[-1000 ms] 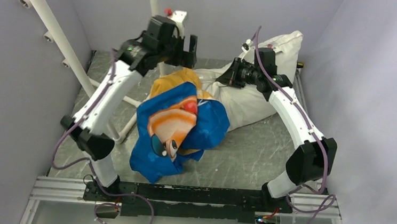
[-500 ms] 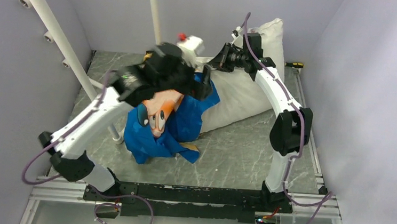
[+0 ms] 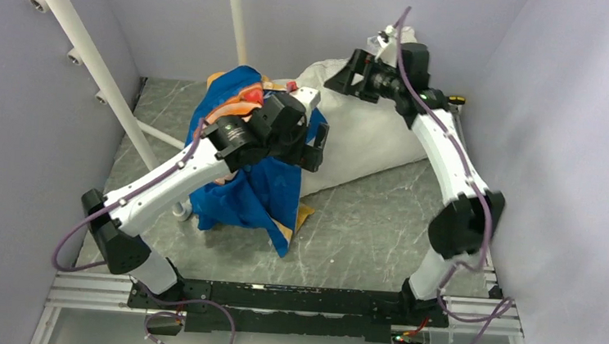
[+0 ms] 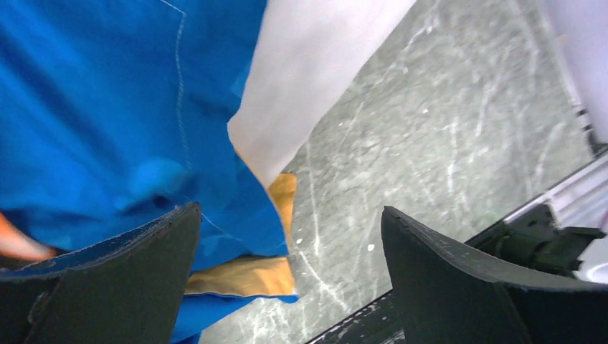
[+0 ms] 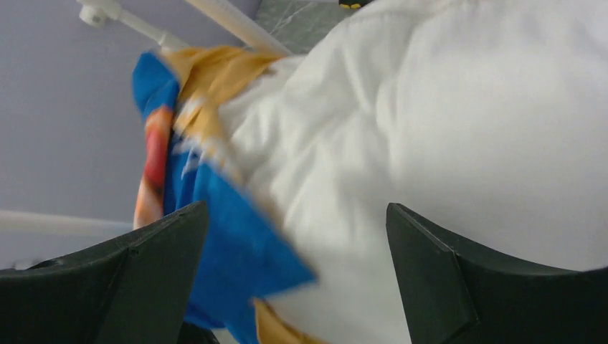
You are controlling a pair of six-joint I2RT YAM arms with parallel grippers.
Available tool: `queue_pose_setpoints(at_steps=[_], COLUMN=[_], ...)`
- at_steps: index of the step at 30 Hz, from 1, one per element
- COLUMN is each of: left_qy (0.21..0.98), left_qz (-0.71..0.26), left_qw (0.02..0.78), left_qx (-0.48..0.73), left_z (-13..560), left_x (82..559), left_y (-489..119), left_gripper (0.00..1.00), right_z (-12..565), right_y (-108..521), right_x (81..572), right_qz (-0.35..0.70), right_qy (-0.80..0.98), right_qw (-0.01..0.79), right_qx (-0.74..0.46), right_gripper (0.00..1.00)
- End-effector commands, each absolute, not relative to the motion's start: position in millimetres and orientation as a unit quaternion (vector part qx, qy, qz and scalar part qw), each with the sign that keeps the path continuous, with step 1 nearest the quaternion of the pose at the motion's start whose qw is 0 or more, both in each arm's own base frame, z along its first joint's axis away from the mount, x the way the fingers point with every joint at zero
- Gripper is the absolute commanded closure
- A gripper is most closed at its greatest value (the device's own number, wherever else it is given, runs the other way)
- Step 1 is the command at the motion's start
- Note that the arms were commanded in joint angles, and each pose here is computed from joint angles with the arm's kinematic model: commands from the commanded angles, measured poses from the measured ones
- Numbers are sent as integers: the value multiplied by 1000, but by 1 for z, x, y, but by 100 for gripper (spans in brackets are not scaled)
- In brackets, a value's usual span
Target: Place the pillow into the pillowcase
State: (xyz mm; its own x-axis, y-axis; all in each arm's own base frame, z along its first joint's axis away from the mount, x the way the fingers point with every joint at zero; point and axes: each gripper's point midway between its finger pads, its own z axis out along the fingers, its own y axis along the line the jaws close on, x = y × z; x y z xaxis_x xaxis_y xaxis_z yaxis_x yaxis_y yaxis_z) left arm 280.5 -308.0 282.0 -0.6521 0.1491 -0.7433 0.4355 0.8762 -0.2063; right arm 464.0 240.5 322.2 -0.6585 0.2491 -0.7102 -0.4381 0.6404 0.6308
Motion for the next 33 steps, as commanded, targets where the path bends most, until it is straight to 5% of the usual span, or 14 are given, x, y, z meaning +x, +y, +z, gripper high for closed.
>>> queue_pose_setpoints(at_steps=[1,6,12,22,25,27,30,33], left_qy=[854,847,854,863,866,868,871,874], left_qz=[-269,-286,-278,-269,-262,-258,-255,-250], left_qw=[428,444,439,427,426,423,419,416], left_qx=[119,54,34,32,27,26,25,25], left_z=[343,362,361,348,343,339,335,331], left_x=[280,294,295,282,281,281,280,280], left_y=[-301,-262,-236,-224,-220,-219,-218,-217], left_gripper=[1,1,1,1,1,1,1,1], right_z=[359,298,253,240,251,259,265,263], right_y=[210,236,304,376,374,369,361,357], right_x=[406,343,323,334,330,325,313,302], right_qz=[370,419,455,522,533,529,527,537], right_qy=[791,799,805,782,774,773,773,770], right_qw=[477,407,329,261,269,277,279,271], right_qx=[-104,-142,-190,-219,-210,-215,-215,-213], right_gripper=[2,4,16,58,89,86,51,40])
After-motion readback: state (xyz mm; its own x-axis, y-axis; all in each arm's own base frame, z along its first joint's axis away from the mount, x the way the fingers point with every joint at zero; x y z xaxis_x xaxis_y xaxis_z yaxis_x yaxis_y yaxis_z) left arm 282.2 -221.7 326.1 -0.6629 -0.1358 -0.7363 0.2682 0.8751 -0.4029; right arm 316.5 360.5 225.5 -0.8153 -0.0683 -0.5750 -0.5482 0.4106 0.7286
